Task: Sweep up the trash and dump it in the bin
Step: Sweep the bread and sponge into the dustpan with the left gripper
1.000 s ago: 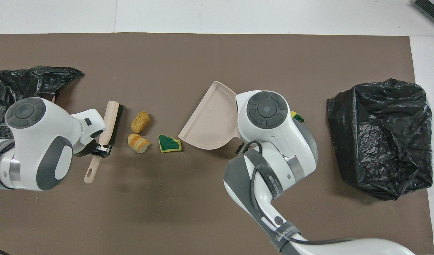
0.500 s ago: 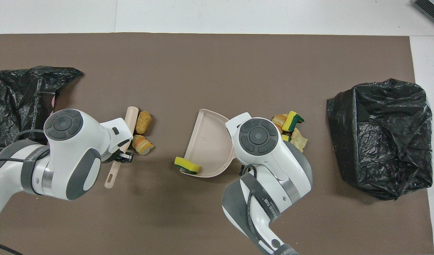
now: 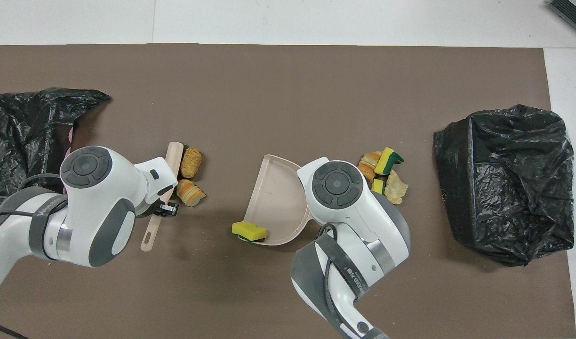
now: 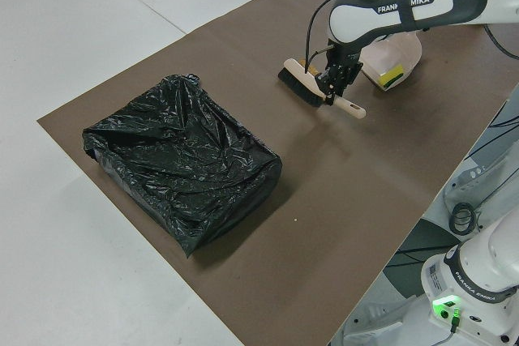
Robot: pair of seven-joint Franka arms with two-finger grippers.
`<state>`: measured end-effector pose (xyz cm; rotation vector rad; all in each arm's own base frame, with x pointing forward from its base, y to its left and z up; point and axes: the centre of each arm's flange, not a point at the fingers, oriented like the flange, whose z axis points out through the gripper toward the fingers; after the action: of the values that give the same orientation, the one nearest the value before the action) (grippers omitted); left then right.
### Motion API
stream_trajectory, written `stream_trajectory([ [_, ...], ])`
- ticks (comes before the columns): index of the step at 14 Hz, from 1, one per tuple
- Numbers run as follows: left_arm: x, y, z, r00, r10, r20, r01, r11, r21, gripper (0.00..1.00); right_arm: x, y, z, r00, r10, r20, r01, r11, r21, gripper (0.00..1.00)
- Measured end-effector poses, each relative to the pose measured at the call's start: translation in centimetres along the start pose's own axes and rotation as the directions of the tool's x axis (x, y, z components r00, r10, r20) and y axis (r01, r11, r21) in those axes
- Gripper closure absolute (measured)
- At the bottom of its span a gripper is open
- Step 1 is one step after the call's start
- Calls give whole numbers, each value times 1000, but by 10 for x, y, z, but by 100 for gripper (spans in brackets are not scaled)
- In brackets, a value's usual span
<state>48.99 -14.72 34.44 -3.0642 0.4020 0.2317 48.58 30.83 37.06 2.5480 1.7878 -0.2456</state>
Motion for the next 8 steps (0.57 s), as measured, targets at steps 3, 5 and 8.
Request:
stream_trajectory([
  [3, -6, 38, 1, 999, -45, 3, 45, 999, 3, 74, 1, -3, 1, 1000, 24, -1, -24, 1000, 9, 67],
  [5, -14, 81, 0, 998, -56, 6, 56, 998, -19, 74, 8, -14, 4, 998, 63, 6, -63, 998, 9, 67],
  [8, -32, 143, -4, 1000, -22, 12, 22, 998, -59, 74, 14, -21, 5, 995, 103, 7, -104, 995, 12, 67],
])
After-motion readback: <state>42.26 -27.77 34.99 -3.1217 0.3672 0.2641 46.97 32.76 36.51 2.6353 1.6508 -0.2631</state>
